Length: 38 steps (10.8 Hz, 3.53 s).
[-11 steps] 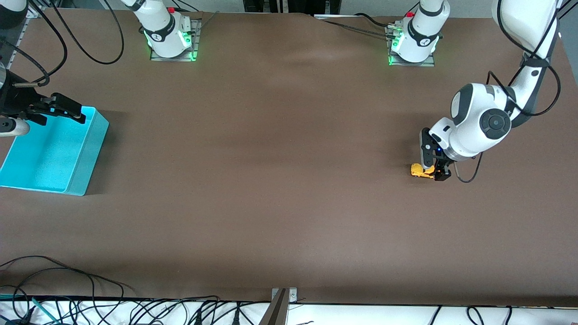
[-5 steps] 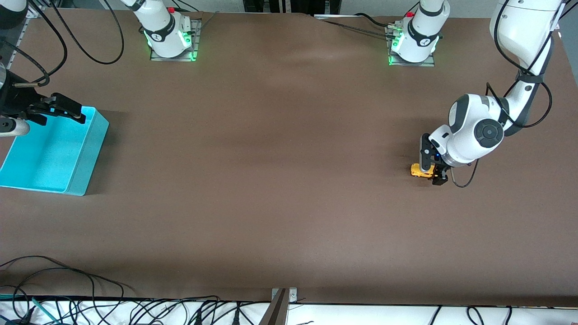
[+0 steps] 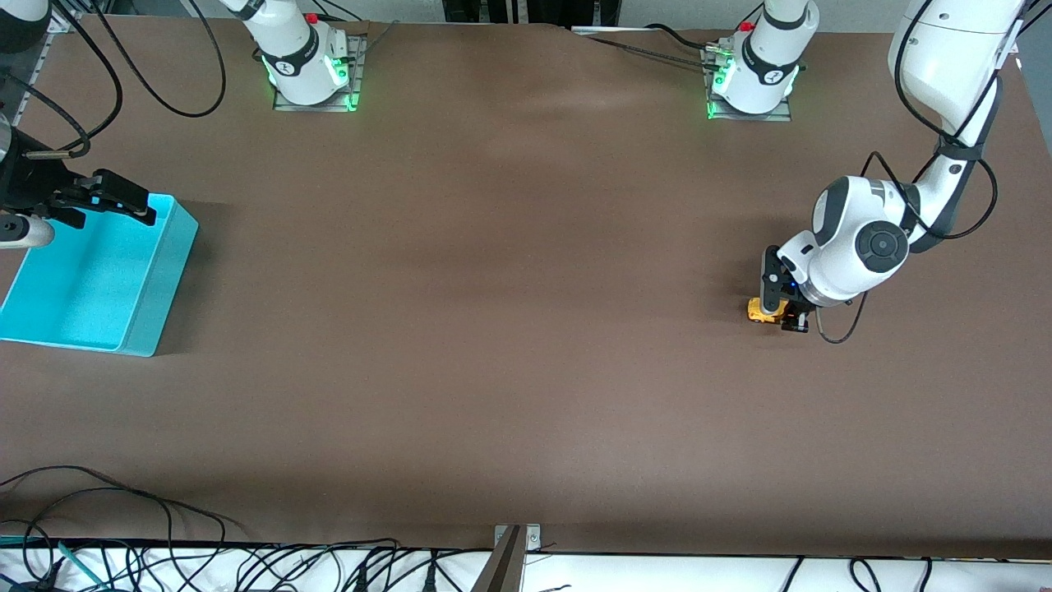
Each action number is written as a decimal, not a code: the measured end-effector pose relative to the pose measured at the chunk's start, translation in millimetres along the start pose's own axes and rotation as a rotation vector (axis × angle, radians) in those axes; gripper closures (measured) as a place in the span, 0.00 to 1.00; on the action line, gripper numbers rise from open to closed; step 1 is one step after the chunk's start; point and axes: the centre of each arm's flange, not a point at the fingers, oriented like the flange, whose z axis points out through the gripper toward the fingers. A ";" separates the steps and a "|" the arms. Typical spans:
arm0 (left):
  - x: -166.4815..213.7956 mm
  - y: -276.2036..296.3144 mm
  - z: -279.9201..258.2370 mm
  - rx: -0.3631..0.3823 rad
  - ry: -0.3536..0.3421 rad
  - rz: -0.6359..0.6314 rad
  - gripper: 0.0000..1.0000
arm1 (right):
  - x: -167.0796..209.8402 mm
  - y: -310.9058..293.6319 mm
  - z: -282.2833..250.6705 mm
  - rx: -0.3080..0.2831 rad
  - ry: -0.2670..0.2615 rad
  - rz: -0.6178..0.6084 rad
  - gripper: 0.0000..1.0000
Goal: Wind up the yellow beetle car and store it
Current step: 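Press the left gripper down onto the roof of the car, then drag the car backward with the left gripper to wind it, then lift the left gripper off the car, letting it roll toward the box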
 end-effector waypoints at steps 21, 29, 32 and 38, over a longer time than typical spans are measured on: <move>-171.4 21.9 8.0 0.024 0.014 -0.047 0.60 | 0.1 0.0 0.3 0.000 0.000 0.000 0.00; -179.1 20.9 8.2 0.020 0.015 -0.012 0.60 | 0.1 0.1 0.3 0.000 0.000 0.000 0.00; -181.4 18.4 8.2 0.009 0.018 -0.004 0.60 | 0.1 0.0 0.3 0.000 -0.001 0.000 0.00; -191.9 15.8 16.6 0.001 0.030 -0.025 0.24 | 0.1 0.1 0.4 0.000 -0.001 0.000 0.00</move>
